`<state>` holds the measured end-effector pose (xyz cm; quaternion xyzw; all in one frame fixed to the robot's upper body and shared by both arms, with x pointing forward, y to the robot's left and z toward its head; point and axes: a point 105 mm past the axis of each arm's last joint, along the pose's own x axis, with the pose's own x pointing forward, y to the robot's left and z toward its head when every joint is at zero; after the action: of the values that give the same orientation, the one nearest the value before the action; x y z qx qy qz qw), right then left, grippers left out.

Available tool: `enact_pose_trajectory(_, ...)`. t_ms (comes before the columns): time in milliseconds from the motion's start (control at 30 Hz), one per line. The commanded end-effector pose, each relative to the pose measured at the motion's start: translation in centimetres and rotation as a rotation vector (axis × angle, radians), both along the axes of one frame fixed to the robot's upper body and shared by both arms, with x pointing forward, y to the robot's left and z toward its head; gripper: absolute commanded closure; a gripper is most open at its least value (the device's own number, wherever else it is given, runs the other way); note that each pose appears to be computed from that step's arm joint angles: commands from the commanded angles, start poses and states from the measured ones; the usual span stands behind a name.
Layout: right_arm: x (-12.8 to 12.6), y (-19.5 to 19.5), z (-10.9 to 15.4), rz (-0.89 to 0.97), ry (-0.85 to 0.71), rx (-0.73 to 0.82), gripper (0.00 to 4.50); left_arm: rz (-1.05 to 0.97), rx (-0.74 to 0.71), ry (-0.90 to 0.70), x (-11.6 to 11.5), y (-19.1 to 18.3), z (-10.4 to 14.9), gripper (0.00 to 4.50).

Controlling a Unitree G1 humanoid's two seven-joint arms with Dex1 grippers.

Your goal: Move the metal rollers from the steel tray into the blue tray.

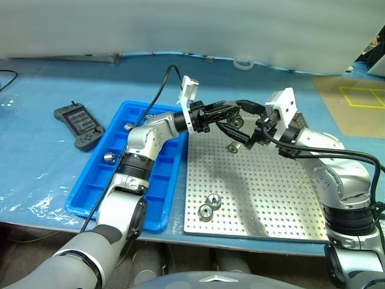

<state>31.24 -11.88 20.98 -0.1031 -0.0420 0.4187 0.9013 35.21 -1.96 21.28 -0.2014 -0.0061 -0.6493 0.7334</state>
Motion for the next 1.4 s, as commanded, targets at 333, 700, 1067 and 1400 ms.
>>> enact_pose_trajectory(333,-0.1,0.4,-0.8,0.010,0.003,-0.008,0.40,-0.031,-0.022,-0.046,-0.5,-0.3,1.2,3.21)
enact_pose_trajectory(700,0.4,0.0,-1.0,-0.028,-0.016,-0.029,2.81,-0.032,-0.016,-0.052,-0.4,-0.3,1.4,3.21)
enact_pose_trajectory(1067,-1.2,-3.3,-6.8,-0.057,0.086,-0.273,2.81,-0.012,-0.018,-0.062,-0.1,0.1,1.6,3.21)
enact_pose_trajectory(1400,-5.5,-7.1,-12.3,-0.055,0.205,-0.504,2.81,0.018,-0.017,-0.053,0.0,0.7,1.2,3.21)
